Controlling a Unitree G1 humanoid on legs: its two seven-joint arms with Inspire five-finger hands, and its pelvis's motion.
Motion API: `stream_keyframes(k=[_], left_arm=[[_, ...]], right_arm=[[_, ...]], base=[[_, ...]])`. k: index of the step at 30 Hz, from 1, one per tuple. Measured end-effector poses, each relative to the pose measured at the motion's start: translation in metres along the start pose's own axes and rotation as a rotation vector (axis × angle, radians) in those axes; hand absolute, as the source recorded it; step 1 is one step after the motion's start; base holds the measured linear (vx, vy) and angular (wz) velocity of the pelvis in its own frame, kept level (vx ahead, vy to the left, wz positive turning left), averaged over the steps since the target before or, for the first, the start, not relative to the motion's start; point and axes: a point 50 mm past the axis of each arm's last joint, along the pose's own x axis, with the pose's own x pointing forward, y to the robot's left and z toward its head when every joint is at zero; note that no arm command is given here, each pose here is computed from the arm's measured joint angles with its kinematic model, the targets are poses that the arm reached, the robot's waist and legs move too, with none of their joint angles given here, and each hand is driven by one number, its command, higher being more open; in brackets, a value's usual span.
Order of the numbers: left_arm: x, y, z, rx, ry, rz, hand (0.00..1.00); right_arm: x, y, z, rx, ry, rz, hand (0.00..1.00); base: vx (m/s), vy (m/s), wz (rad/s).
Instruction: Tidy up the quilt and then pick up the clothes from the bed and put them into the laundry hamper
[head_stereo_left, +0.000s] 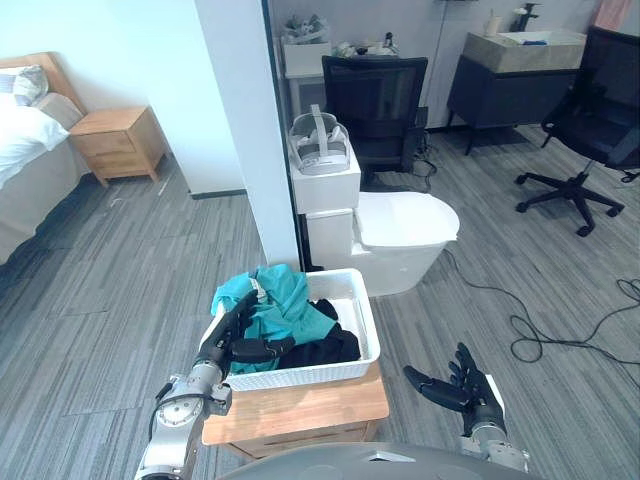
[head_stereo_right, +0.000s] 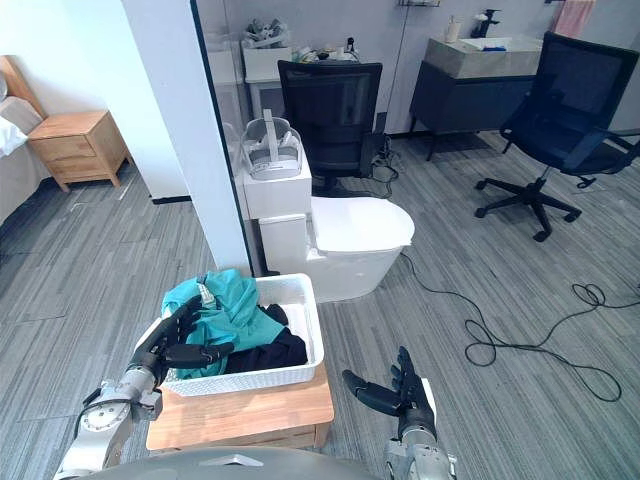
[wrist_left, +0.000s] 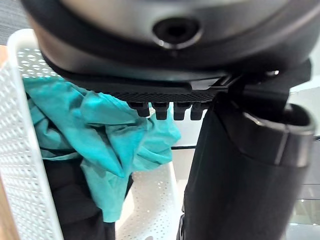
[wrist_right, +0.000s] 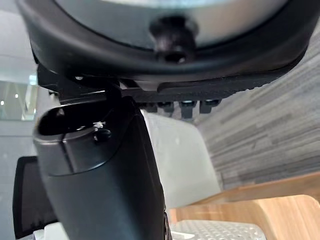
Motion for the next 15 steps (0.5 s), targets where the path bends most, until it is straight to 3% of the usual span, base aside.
stream_keyframes(k=[3,10,15], left_arm=[[0.000,0.003,0.009,0.007,-0.058,0.040,1.00],[-0.012,0.025,0.068,-0.080,-0.372,0.182,1.00],[-0.022,0.030,0.080,-0.210,-0.472,0.281,1.00]], right_arm=[[-0.003,-0.002,-0.005,0.001,0.019,-0.006,1.00],[-0.004,-0.005,-0.013,0.007,0.053,-0.048,1.00],[-0.006,-0.008,-0.020,0.034,0.079,-0.118,1.00]], base=[[0.00,0.003,0.01],[-0.03,0.017,0.08],[-0.01,0.001,0.13]])
